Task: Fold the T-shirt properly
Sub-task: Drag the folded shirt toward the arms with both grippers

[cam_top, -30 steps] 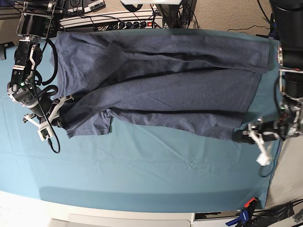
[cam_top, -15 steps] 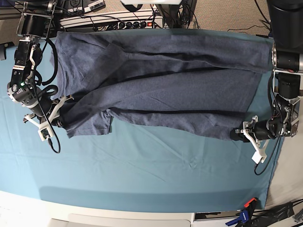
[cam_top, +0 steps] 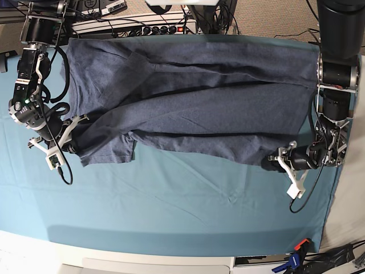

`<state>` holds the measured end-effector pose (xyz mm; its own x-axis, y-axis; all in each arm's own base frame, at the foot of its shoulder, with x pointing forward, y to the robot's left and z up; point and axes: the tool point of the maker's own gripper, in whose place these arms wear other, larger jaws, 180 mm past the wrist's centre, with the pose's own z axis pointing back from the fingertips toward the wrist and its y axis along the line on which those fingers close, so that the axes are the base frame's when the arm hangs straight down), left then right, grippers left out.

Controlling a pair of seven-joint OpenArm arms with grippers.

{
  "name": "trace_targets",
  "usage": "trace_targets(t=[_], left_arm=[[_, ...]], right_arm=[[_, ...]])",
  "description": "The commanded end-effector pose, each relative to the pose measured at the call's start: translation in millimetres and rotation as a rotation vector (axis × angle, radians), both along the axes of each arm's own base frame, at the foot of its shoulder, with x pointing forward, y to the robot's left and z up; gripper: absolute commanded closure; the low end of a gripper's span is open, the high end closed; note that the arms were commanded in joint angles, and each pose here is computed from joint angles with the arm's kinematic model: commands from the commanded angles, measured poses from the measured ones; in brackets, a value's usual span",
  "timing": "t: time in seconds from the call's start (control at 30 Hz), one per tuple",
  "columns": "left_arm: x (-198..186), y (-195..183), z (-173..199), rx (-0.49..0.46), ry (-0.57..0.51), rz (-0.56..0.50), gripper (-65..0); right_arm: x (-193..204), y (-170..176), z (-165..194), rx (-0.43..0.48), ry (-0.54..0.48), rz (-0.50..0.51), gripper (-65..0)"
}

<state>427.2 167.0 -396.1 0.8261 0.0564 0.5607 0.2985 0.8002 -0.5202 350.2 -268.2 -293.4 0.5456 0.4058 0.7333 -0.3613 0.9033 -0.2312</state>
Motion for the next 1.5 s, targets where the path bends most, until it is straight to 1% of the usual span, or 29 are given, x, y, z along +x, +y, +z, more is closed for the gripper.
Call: trace_targets(t=[0.0, 0.17, 0.3, 0.53, 0.67, 0.83, 1.0, 1.1, 1.2, 1.37, 1.47], left_arm=[[17.2, 8.5, 23.1, -0.013, -0.062, 0.020, 0.0], [19.3, 24.0, 33.2, -0.040, -0.072, 0.056, 0.0], [25.2, 45.0, 62.4, -0.079, -0.117, 0.058, 0.0], [40.4, 95.5, 110.6, -0.044, -0.197, 0.116, 0.0], [43.5, 110.1, 126.7, -0.033, -0.219, 0.131, 0.0], [41.0, 111.1, 125.7, -0.033, -0.206, 0.126, 0.0], [31.2, 98.2, 128.3, -0.102, -0.165, 0.072, 0.0], [28.0, 96.1, 127.8, -0.125, -0.154, 0.067, 0.0], [22.5, 100.5, 123.0, -0.126, -0.139, 0.074, 0.0], [3.6, 111.9, 115.1, -0.171, -0.094, 0.091, 0.0], [-9.4, 124.2, 106.1, -0.151, -0.058, 0.101, 0.0]], right_arm=[[8.6, -2.9, 19.2, -0.002, -0.060, 0.007, 0.0], [8.7, -3.1, 19.4, -0.003, -0.061, 0.006, 0.0], [9.8, -2.2, 21.0, 0.002, -0.070, 0.009, 0.0], [20.4, -1.4, 35.8, 0.005, -0.116, 0.011, 0.0], [26.6, -1.5, 45.0, 0.005, -0.141, 0.011, 0.0], [28.3, -1.6, 47.7, 0.005, -0.147, 0.011, 0.0], [26.4, -1.3, 48.0, -0.008, -0.135, 0.011, 0.0], [24.2, 3.0, 53.5, -0.023, -0.146, 0.024, 0.0], [16.1, 10.1, 53.4, -0.036, -0.148, 0.045, 0.0], [-4.9, 22.6, 45.2, -0.059, -0.126, 0.085, 0.0], [-16.3, 29.4, 42.2, -0.075, -0.116, 0.106, 0.0]])
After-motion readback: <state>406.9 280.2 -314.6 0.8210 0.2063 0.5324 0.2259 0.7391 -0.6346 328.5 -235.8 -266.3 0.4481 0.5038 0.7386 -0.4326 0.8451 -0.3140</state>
